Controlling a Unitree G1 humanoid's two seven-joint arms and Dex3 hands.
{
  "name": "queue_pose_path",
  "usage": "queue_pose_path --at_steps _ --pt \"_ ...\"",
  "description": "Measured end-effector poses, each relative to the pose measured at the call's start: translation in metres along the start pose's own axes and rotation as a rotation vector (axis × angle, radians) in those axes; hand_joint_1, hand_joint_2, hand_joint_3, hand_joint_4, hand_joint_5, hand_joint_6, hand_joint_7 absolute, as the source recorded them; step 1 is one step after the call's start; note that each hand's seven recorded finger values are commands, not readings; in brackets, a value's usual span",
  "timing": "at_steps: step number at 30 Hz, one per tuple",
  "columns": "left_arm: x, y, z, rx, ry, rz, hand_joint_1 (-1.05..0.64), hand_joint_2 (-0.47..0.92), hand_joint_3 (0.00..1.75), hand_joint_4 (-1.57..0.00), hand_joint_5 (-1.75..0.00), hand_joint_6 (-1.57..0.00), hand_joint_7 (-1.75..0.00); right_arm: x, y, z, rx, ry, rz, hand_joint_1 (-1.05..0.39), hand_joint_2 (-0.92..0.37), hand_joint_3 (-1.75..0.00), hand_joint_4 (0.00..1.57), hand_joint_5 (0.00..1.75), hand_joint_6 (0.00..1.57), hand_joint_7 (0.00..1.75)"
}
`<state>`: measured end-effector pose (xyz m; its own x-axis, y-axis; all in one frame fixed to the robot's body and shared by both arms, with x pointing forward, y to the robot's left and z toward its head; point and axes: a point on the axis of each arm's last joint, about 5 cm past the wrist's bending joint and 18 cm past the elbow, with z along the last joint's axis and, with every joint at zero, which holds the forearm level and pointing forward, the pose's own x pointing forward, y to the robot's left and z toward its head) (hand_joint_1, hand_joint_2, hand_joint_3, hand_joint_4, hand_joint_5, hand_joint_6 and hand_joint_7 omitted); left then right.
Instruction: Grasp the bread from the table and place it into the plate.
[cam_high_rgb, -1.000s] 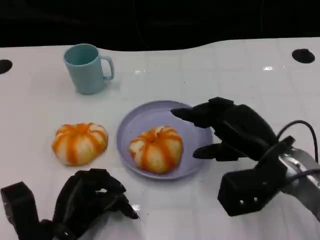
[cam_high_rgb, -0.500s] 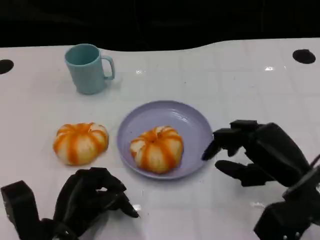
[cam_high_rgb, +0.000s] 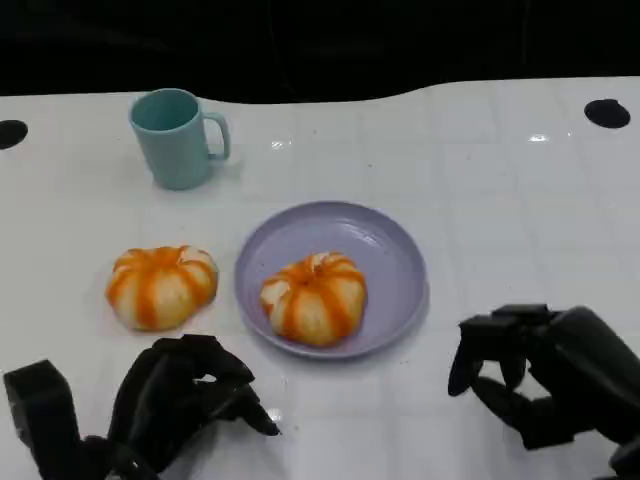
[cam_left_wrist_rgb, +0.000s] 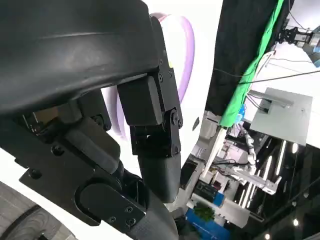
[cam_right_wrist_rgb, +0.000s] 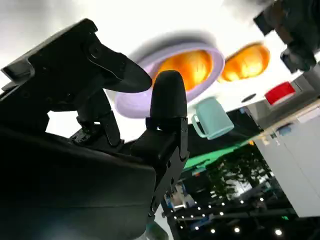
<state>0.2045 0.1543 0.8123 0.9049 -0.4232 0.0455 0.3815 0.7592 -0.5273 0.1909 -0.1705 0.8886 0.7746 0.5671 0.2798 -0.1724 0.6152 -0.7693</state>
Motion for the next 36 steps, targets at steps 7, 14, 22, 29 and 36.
queue_pose_path --at_steps 7,14,22,29,36 --pt "0.0 0.0 0.001 -0.001 -0.002 0.002 -1.05 0.68 0.01 -1.57 -0.6 -1.57 -0.35 -0.015 0.0035 0.002 0.014 0.042 0.003 -0.13 -0.44 -1.18 0.78 1.75 0.64 1.4" --pt "-0.001 0.002 0.001 0.0 0.0 0.006 -1.05 0.67 0.0 -1.57 -0.59 -1.57 -0.34 -0.02 0.0137 -0.001 0.039 0.085 -0.033 -0.13 -0.47 -1.21 0.79 1.75 0.56 1.6" --pt "-0.001 0.003 0.002 0.002 -0.001 0.008 -1.05 0.68 0.01 -1.57 -0.59 -1.57 -0.33 -0.024 0.0196 -0.007 0.053 0.088 -0.067 -0.13 -0.52 -1.14 0.78 1.75 0.51 1.62" --pt "0.0 0.004 0.002 0.004 0.002 0.01 -1.05 0.68 0.0 -1.57 -0.6 -1.57 -0.33 -0.021 0.0196 -0.01 0.042 0.076 -0.073 -0.13 -0.51 -1.12 0.79 1.75 0.54 1.62" --pt "-0.001 0.004 0.002 0.003 0.003 0.009 -1.05 0.68 0.0 -1.57 -0.59 -1.57 -0.31 -0.022 0.0206 -0.01 0.031 0.072 -0.076 -0.12 -0.48 -1.15 0.8 1.75 0.58 1.57"
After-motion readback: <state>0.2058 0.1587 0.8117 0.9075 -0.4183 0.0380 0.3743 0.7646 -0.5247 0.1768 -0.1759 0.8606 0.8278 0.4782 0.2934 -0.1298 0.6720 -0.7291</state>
